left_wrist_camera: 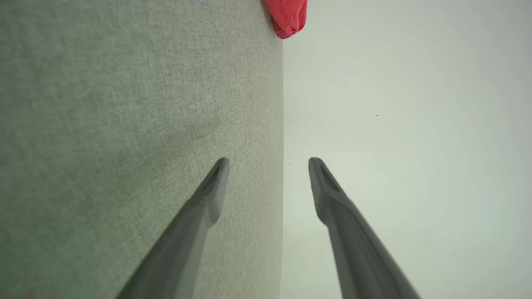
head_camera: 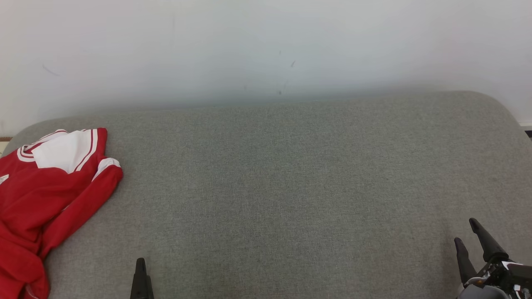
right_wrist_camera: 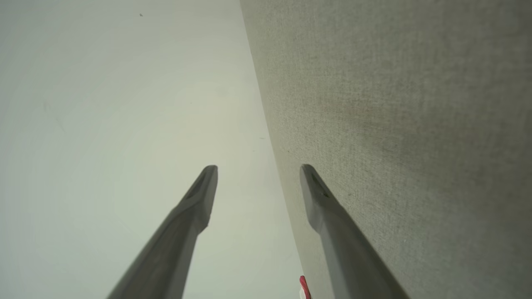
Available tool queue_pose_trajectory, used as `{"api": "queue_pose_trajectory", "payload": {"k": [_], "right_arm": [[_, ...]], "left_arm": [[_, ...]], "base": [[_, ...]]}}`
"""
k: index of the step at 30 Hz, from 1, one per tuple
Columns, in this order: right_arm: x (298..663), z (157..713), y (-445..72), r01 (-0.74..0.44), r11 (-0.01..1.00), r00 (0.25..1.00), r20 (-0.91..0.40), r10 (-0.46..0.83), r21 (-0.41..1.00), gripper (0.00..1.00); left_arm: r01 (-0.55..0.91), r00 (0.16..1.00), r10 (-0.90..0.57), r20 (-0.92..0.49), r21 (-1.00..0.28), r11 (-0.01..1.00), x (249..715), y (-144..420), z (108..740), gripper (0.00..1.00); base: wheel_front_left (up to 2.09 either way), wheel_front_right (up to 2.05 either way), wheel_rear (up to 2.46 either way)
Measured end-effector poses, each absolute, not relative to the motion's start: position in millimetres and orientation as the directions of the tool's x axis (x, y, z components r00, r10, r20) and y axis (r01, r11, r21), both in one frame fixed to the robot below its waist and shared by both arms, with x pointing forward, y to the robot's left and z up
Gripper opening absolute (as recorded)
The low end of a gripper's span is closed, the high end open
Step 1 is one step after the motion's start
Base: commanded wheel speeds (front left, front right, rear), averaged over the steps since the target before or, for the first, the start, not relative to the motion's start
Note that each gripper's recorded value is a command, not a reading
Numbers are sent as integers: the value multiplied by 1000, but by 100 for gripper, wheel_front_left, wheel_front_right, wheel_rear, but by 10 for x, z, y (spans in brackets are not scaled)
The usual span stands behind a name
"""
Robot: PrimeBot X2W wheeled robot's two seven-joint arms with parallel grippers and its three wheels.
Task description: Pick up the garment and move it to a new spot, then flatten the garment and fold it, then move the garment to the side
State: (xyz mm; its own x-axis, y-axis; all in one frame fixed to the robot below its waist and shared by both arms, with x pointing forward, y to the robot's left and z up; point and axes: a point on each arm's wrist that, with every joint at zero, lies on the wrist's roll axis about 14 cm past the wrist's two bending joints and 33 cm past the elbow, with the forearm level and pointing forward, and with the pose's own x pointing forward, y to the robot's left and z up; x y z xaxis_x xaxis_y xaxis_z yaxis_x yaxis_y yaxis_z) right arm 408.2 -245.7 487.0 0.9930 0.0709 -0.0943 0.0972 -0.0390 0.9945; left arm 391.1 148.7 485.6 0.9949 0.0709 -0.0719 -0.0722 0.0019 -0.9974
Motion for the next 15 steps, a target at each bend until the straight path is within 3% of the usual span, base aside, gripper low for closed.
{"api": "queue_pose_trajectory", "payload": {"k": [9,15], "right_arm": [[4133,4960,-2338,76,39,995,-78,64,996,100],[4143,4987,-2261,72,129,995,-80,61,989,100]], "left_arm": [[-33,994,103,-29,-999,37,3920,1603,4971,100],[-7,992,123,8,-993,115,3910,1694,5048,100]], "base": [[0,0,0],[0,0,0]]}}
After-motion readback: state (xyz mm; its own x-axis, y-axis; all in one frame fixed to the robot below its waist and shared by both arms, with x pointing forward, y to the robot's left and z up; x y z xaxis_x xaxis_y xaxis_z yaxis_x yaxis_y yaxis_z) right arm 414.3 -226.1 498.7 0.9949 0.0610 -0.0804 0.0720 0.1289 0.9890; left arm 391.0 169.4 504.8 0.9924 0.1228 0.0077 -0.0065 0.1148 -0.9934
